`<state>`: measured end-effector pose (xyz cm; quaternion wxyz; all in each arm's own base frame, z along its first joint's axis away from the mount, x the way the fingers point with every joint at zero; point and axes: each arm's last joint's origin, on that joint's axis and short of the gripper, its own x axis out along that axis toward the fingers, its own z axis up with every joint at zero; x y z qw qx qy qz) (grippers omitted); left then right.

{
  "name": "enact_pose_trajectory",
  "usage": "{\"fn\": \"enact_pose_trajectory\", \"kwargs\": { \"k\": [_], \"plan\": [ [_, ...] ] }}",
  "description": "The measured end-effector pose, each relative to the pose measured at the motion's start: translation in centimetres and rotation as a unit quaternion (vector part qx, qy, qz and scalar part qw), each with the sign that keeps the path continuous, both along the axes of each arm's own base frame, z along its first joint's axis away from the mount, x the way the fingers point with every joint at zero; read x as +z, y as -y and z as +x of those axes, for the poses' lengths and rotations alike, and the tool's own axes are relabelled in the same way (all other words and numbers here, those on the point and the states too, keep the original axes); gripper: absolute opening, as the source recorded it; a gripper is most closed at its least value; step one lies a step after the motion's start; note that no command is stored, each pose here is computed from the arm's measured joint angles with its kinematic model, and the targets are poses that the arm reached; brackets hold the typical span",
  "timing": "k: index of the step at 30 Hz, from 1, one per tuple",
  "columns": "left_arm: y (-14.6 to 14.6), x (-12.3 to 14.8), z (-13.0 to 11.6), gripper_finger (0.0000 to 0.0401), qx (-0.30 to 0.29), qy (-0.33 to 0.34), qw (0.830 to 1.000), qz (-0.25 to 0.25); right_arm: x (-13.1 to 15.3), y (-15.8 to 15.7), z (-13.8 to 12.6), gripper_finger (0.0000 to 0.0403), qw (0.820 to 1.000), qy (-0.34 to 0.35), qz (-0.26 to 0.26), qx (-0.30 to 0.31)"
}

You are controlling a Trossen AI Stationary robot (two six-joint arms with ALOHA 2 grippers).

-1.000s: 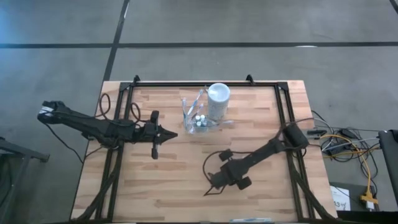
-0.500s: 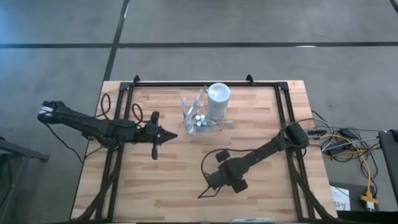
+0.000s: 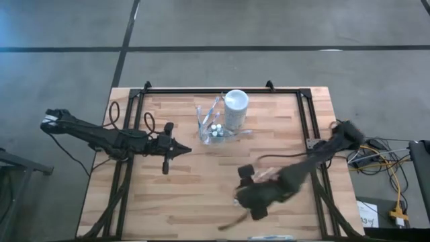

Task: Pick & Place toothbrushing station
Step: Put the orange toothbrush into the transparent organizer

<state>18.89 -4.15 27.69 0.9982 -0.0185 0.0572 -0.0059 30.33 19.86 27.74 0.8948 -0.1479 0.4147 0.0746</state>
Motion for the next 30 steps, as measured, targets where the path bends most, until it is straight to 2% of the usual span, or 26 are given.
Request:
{"fn": "enact_pose_trajectory", "kwargs": {
  "k": [2,4,6,8,11,15,18,22,27,30],
  "plan": [
    [0.1,0.0,0.0,0.0009,-0.010,-0.001,1.000,-0.005,0.8,-0.5,-1.6,0.0132,0.995,0.092,0.034,0.030],
    [0.1,0.0,0.0,0.0009,-0.011,-0.001,1.000,-0.009,1.0,-0.4,-3.3,0.0119,0.982,0.161,0.074,0.071],
    [0.3,0.2,0.0,0.0006,-0.014,0.001,1.000,-0.010,1.2,0.4,-4.9,0.0103,0.956,0.230,0.133,0.120],
    [0.4,0.4,0.0,0.0004,-0.017,0.005,1.000,-0.010,1.0,1.7,-6.7,0.0084,0.922,0.298,0.190,0.158],
    [0.4,0.5,0.0,0.0005,-0.019,0.007,1.000,-0.013,-0.3,4.3,-9.2,0.0054,0.885,0.372,0.229,0.163],
    [0.5,0.5,-0.1,0.0008,-0.019,0.006,0.999,-0.025,-2.4,7.7,-12.0,0.0015,0.868,0.409,0.248,0.135],
    [0.7,0.2,0.2,0.0008,-0.043,-0.005,0.998,-0.041,-4.1,9.7,-13.6,0.0010,0.859,0.419,0.272,0.109],
    [1.7,-0.5,1.2,0.0005,-0.071,-0.034,0.996,-0.038,-6.5,11.5,-15.3,0.0008,0.849,0.439,0.280,0.088],
    [3.5,0.0,4.3,0.0004,-0.079,-0.075,0.993,-0.038,-8.5,13.3,-16.7,0.0008,0.843,0.471,0.259,0.033],
    [4.8,0.4,6.9,0.0004,-0.069,-0.120,0.990,-0.034,-9.4,14.0,-17.3,0.0008,0.846,0.475,0.242,0.025]
  ]
}}
